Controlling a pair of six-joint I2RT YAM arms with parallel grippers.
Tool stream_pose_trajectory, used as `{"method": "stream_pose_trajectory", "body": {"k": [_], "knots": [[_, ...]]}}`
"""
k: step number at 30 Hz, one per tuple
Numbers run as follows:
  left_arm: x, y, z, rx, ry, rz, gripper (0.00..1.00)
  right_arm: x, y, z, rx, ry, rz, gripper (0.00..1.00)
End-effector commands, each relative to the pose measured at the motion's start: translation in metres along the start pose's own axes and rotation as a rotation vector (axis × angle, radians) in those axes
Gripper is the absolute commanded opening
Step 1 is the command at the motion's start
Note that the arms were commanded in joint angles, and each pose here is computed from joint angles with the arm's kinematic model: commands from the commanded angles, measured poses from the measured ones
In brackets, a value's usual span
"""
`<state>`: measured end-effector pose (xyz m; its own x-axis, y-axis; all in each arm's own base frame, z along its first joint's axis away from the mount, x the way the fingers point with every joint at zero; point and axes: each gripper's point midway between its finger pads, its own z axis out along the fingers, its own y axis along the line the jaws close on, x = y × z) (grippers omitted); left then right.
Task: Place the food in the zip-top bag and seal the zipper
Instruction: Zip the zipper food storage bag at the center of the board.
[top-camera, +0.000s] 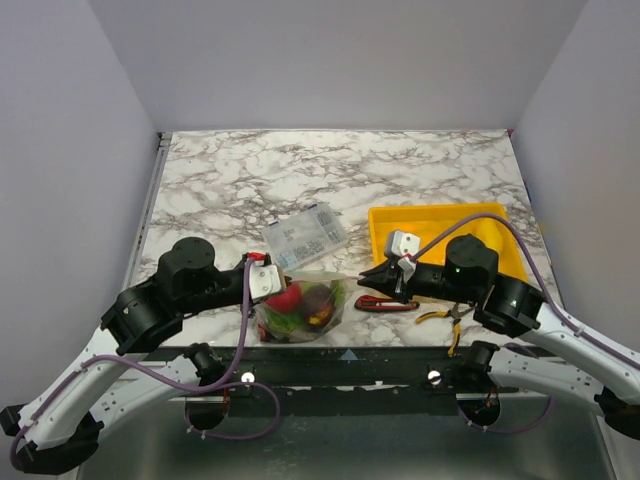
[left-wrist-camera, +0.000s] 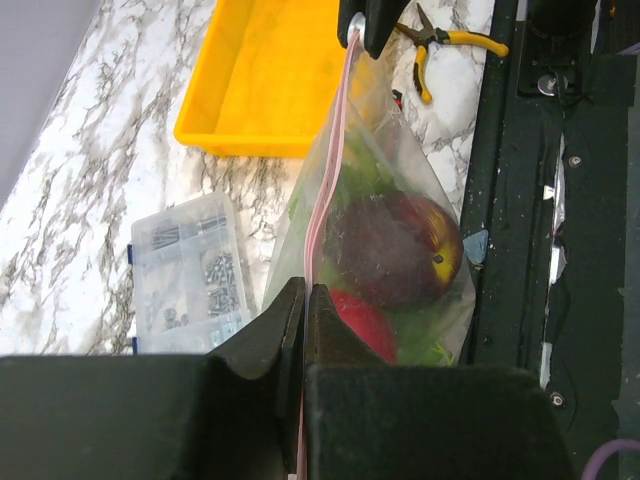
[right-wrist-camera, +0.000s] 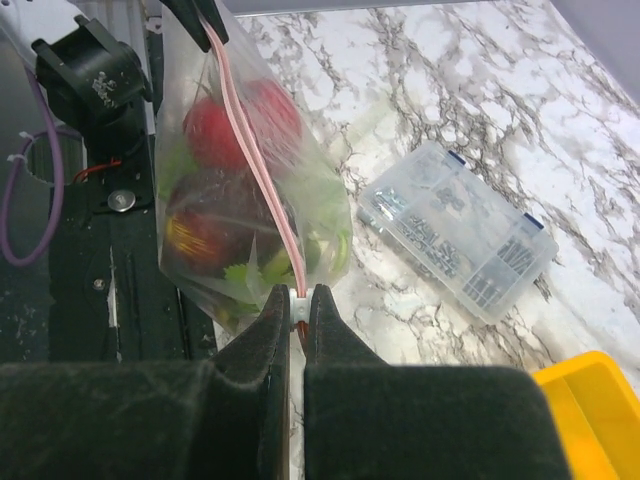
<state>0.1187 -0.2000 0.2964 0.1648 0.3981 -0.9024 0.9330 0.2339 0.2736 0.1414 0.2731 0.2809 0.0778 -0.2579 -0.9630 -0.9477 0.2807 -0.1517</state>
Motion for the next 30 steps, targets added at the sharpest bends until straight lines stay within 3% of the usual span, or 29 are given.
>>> {"method": "stream_pose_trajectory", "body": {"k": [1,7,8,10,13,18,23,30], "knots": [[0.004,0.005,-0.009,-0.05,0.015,-0.01,0.0,0.01,-0.008,-0.01,0.064,0.041,0.029,0.0],[-0.002,0.001,-0.007,-0.031,-0.011,-0.031,0.0,0.006,-0.01,0.006,0.038,0.043,0.022,0.0],[-0.003,0.001,-0.008,-0.034,-0.018,-0.034,0.0,0.005,-0.011,0.009,0.043,0.04,0.043,0.15],[-0.004,0.003,-0.007,-0.05,-0.034,-0.035,0.0,0.001,-0.01,0.014,0.046,0.031,0.1,0.55],[-0.002,0.009,-0.009,-0.098,-0.054,-0.046,0.0,0.001,-0.02,0.013,0.141,-0.031,0.24,0.69],[-0.006,0.008,-0.014,-0.14,-0.136,-0.056,0.0,0.012,-0.015,0.009,0.17,-0.24,0.328,0.72],[-0.006,0.006,-0.016,-0.136,-0.144,-0.068,0.0,0.006,0.017,0.011,-0.016,-0.411,0.329,0.68],[-0.009,0.005,-0.018,-0.135,-0.159,-0.068,0.0,0.009,0.019,0.026,-0.062,-0.46,0.348,0.68]]}}
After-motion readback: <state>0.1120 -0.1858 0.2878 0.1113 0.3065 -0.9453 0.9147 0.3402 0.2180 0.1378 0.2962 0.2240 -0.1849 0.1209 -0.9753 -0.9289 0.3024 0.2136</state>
